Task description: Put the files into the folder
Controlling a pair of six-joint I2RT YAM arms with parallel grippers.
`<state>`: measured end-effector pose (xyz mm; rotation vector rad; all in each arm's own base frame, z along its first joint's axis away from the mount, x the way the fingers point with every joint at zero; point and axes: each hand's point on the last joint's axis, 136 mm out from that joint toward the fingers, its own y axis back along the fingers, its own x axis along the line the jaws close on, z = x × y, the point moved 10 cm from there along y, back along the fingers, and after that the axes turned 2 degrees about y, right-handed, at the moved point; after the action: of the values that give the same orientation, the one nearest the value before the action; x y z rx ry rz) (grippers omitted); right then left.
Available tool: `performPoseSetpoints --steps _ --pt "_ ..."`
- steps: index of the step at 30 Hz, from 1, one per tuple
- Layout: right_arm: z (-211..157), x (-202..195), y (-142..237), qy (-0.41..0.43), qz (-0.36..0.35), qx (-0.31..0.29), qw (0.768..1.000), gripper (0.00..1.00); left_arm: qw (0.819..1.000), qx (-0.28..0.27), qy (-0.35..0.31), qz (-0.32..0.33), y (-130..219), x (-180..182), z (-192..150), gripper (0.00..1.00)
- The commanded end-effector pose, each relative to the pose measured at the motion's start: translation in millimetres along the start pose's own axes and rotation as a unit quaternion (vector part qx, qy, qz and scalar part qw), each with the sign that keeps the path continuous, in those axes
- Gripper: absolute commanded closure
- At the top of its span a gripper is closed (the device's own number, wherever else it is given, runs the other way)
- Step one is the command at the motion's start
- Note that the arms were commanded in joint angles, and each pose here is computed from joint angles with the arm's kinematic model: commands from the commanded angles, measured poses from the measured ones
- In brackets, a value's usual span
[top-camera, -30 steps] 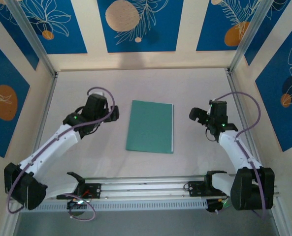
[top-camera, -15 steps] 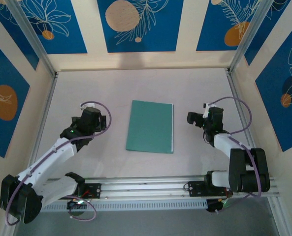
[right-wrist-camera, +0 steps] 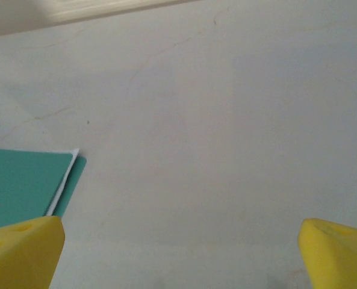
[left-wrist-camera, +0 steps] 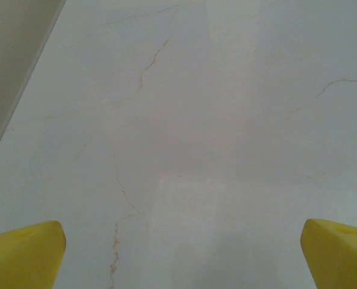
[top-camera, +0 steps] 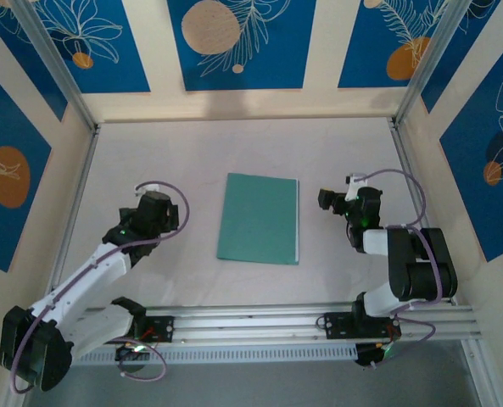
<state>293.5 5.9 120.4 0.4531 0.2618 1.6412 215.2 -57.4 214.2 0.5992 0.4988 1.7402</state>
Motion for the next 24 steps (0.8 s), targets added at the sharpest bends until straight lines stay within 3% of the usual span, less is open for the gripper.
performPoseSetpoints --steps 1,9,15,20,24 --pt "12 3 -2 0.021 0.008 -0.046 0.999 0.01 1.0 -0.014 0.0 0.016 -3 5 -1 0.0" --pt "13 6 -6 0.028 -0.003 -0.034 0.999 0.01 0.996 -0.091 -0.005 0.001 -29 3 0 0.0" --pt "13 6 -6 0.028 -0.002 -0.034 0.999 0.01 0.996 -0.072 -0.049 -0.015 -73 -1 13 0.0" --pt "13 6 -6 0.028 -0.002 -0.033 0.999 0.01 0.996 -0.087 -0.006 -0.012 -105 4 5 0.0" --pt "13 6 -6 0.028 -0.002 -0.034 0.999 0.01 0.992 -0.123 -0.026 -0.031 -116 1 6 0.0"
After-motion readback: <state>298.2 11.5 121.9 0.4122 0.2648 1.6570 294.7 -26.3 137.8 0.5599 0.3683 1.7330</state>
